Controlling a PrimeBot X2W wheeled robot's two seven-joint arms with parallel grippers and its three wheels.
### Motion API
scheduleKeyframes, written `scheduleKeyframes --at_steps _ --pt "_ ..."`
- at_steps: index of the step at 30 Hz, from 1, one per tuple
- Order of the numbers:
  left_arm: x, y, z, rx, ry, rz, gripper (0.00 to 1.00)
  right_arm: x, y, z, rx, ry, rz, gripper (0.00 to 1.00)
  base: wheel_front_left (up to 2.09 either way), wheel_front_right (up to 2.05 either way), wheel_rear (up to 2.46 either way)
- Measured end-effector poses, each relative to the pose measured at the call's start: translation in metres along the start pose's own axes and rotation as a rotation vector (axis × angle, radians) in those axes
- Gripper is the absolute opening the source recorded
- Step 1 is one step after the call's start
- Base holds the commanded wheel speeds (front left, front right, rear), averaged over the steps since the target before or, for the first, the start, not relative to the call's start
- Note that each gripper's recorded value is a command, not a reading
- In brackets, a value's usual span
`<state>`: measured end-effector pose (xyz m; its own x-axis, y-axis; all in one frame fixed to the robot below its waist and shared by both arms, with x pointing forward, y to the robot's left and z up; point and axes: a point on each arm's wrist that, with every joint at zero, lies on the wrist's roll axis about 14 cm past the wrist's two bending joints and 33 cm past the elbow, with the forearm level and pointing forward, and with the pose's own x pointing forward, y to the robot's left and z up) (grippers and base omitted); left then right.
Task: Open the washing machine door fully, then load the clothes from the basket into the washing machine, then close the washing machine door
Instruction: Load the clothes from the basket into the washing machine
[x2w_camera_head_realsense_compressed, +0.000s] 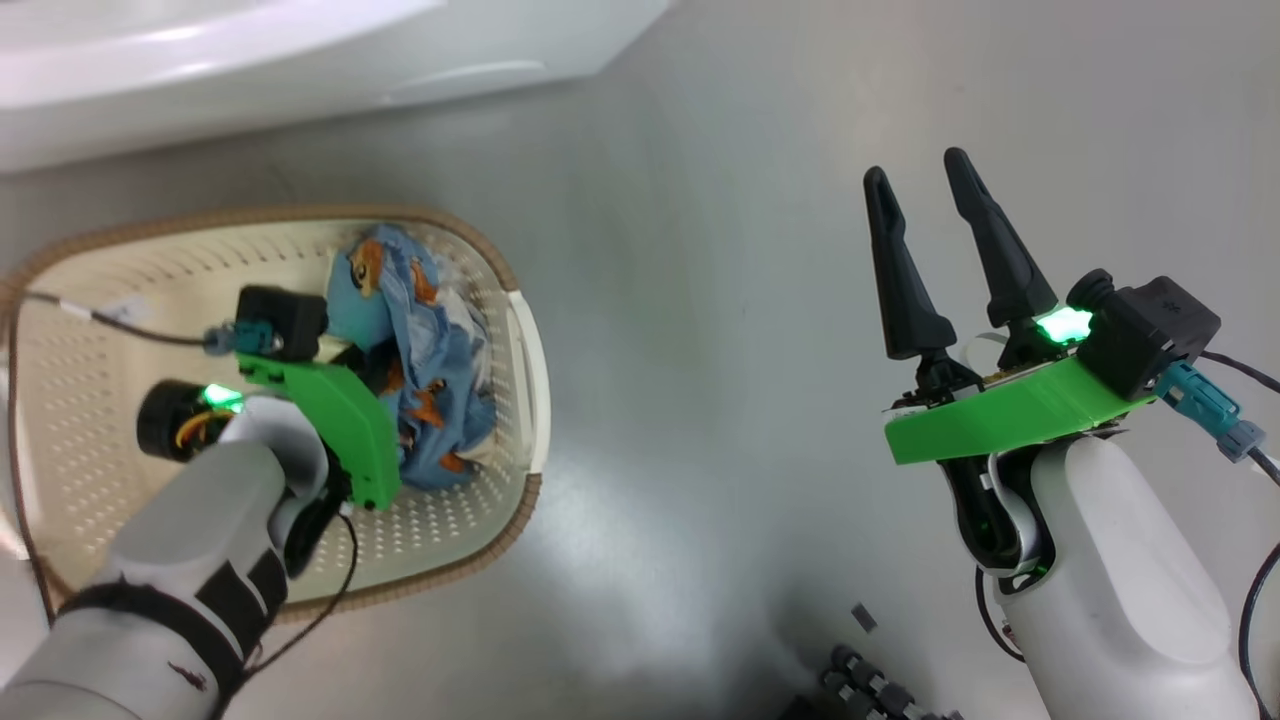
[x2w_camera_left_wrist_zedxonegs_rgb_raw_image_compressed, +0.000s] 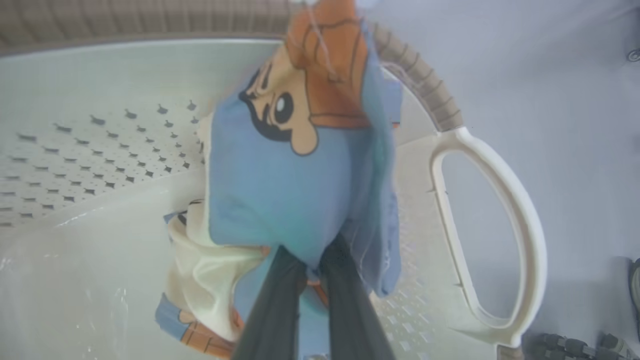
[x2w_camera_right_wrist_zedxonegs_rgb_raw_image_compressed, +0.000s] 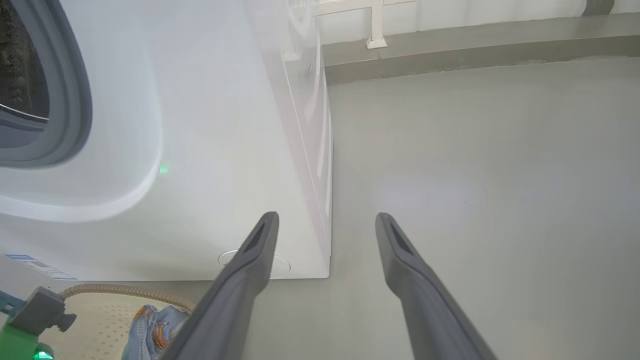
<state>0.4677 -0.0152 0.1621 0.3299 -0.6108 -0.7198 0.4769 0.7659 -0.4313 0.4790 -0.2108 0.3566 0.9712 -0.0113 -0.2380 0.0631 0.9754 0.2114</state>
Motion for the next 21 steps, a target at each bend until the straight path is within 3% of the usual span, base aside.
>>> scheduleKeyframes --at_steps 21 --pt "-0.107 -0.056 0.091 0.01 -0.39 -0.024 0.0 -0.041 0.019 0.075 0.008 -0.161 0.027 1.0 0.0 0.0 0.0"
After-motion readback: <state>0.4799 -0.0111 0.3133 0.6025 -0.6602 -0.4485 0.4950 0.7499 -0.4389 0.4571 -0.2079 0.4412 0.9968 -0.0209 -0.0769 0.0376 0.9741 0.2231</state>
